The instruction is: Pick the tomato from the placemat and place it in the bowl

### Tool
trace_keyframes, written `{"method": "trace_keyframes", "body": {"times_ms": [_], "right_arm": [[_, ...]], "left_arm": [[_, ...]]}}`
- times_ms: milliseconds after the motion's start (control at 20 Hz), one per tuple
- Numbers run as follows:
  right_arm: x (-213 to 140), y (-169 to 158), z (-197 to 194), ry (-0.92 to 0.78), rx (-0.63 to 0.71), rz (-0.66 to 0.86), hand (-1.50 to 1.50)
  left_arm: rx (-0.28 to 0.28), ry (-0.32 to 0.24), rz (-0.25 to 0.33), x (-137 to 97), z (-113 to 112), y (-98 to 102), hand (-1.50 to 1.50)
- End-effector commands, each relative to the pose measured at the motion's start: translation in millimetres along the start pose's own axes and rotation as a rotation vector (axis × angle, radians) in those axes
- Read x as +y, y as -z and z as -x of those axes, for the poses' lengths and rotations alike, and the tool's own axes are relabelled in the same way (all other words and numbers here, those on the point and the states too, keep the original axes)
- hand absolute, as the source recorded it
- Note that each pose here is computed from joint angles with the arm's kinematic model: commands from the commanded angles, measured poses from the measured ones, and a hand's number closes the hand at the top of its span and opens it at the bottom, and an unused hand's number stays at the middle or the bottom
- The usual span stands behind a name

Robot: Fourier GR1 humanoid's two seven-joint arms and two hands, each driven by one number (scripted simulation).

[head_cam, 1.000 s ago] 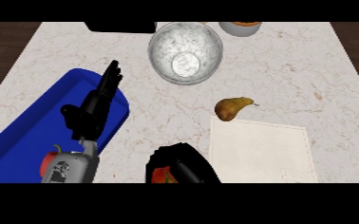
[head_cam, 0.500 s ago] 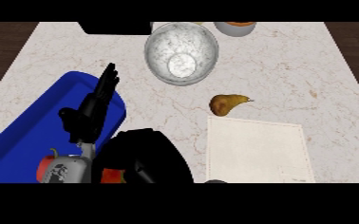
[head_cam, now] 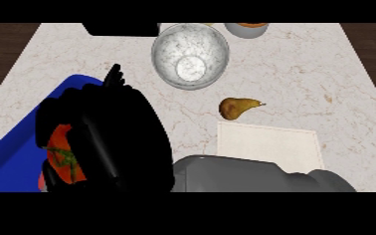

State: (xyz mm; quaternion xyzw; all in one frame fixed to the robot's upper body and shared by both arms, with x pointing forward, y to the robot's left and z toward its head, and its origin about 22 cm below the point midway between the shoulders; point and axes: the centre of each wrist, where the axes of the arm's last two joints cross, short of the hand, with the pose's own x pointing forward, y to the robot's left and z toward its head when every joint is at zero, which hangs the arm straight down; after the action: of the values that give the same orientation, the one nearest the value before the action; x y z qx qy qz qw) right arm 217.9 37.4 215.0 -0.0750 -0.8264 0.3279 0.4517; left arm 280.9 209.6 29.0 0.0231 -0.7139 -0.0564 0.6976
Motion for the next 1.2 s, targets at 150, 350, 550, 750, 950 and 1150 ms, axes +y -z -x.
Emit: {"method": "trace_keyframes", "body": {"times_ms": [150, 350, 550, 750, 950, 1150], "right_arm": [[-17.4, 55.5, -1.3, -0.059, 0.079, 0.068, 1.5], [-32.6, 91.6, -10.7, -0.071, 0.129, 0.075, 1.5], [-29.4, 108.3, 38.1, -0.256, 0.184, 0.085, 1.5], [-26.8, 107.6, 69.1, -0.402, 0.187, 0.074, 1.5], [-24.1, 127.7, 95.8, -0.44, 0.251, 0.096, 1.5], [-47.9, 127.8, 146.8, -0.443, 0.28, 0.127, 1.5]], "left_arm": [[0.001, 0.008, -0.002, 3.1, -5.7, -1.5, 0.0], [-0.011, 0.016, 0.011, -6.0, -6.7, -3.0, 0.0], [-0.011, 0.0, -0.007, 2.2, 5.3, -1.7, 0.0], [0.006, -0.013, 0.01, -4.5, -12.0, -6.2, 0.0], [-0.001, -0.012, 0.012, 6.0, -8.7, 3.0, 0.0], [-0.027, 0.021, -0.004, 10.1, 0.4, 7.3, 0.0]]}}
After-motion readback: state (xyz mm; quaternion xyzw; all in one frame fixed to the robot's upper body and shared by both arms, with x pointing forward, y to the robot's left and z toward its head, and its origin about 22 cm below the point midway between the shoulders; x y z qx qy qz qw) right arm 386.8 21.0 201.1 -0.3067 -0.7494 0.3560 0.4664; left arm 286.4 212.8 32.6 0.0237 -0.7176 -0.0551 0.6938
